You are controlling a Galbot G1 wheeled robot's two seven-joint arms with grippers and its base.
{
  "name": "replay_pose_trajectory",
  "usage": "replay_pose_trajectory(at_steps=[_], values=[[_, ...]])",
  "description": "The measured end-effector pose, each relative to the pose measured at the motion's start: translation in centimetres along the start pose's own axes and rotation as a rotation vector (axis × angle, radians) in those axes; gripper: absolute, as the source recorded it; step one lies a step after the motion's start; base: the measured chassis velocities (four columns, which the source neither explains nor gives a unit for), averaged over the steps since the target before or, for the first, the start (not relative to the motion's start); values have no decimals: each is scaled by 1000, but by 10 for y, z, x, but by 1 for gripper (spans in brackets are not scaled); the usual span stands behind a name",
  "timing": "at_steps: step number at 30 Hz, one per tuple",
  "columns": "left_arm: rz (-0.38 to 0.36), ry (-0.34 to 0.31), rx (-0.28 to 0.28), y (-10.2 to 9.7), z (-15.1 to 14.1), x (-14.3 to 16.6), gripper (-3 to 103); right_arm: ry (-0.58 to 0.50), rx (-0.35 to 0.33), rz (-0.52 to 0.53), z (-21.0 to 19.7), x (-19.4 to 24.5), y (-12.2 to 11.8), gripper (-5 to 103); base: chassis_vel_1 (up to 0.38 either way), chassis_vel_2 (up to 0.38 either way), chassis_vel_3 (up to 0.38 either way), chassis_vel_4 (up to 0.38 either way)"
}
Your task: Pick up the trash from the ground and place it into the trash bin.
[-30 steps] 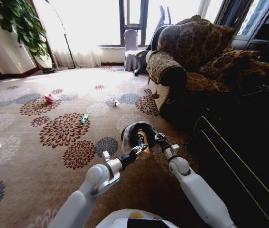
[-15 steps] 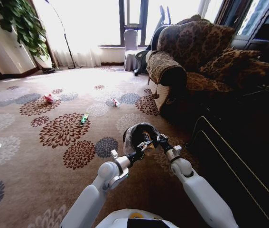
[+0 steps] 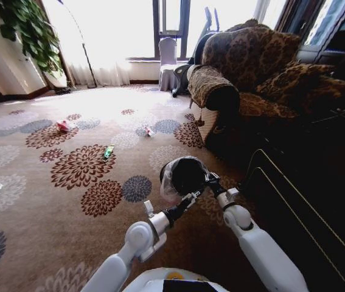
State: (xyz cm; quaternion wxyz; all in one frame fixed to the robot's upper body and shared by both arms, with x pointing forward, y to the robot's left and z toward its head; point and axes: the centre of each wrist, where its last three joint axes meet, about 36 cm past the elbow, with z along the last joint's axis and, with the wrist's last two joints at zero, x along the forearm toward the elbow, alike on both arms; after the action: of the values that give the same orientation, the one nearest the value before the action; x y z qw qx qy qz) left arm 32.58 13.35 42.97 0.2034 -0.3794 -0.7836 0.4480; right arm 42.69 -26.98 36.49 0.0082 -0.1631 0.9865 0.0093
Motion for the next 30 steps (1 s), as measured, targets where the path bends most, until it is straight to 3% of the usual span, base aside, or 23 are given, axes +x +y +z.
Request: replay_pose_trajectory(at_steps=[1, 3, 4, 5, 6, 7, 8, 10, 12, 13, 16, 17, 18, 22, 24, 27, 30], values=[[0, 0, 0, 0, 0, 0, 100, 0, 0, 0, 0, 0, 0, 0, 0, 0, 0, 0], [27, -67, -285, 10, -13, 11, 100, 23, 18, 26, -1, 20, -9, 0, 0, 0, 0, 0], [43, -91, -353, 12, -18, 14, 100, 31, 18, 29, -1, 25, -10, 0, 0, 0, 0, 0], [43, -91, -353, 12, -18, 14, 100, 31, 18, 29, -1, 25, -10, 0, 0, 0, 0, 0], [86, -140, -510, 14, -30, 21, 100, 57, 18, 34, -3, 41, -9, 0, 0, 0, 0, 0], [102, -167, -601, 14, -37, 24, 100, 69, 19, 36, -4, 48, -8, 0, 0, 0, 0, 0], [102, -167, -601, 14, -37, 24, 100, 69, 19, 36, -4, 48, -8, 0, 0, 0, 0, 0], [58, -270, -879, 17, -69, 30, 100, 81, 20, 55, -11, 68, -6, 0, 0, 0, 0, 0], [-48, -351, -1008, 30, -98, 35, 100, 68, 19, 79, -18, 81, -4, 0, 0, 0, 0, 0], [-48, -351, -1008, 30, -98, 35, 100, 68, 19, 79, -18, 81, -4, 0, 0, 0, 0, 0], [-236, -426, -1108, 61, -129, 36, 100, 52, 12, 102, -24, 96, 4, 0, 0, 0, 0, 0], [-312, -436, -1125, 81, -140, 33, 100, 48, 5, 108, -25, 102, 10, 0, 0, 0, 0, 0], [-312, -436, -1125, 81, -140, 33, 100, 48, 5, 108, -25, 102, 10, 0, 0, 0, 0, 0], [-500, -390, -1180, 152, -158, 27, 100, 37, -15, 127, -25, 122, 28, 0, 0, 0, 0, 0], [-512, -386, -1180, 158, -159, 26, 100, 36, -19, 130, -25, 124, 31, 0, 0, 0, 0, 0], [-612, -379, -1118, 197, -153, 22, 100, 18, -22, 142, -23, 133, 44, 0, 0, 0, 0, 0], [-656, -343, -1079, 205, -149, 28, 100, 9, -15, 136, -21, 132, 49, 0, 0, 0, 0, 0]])
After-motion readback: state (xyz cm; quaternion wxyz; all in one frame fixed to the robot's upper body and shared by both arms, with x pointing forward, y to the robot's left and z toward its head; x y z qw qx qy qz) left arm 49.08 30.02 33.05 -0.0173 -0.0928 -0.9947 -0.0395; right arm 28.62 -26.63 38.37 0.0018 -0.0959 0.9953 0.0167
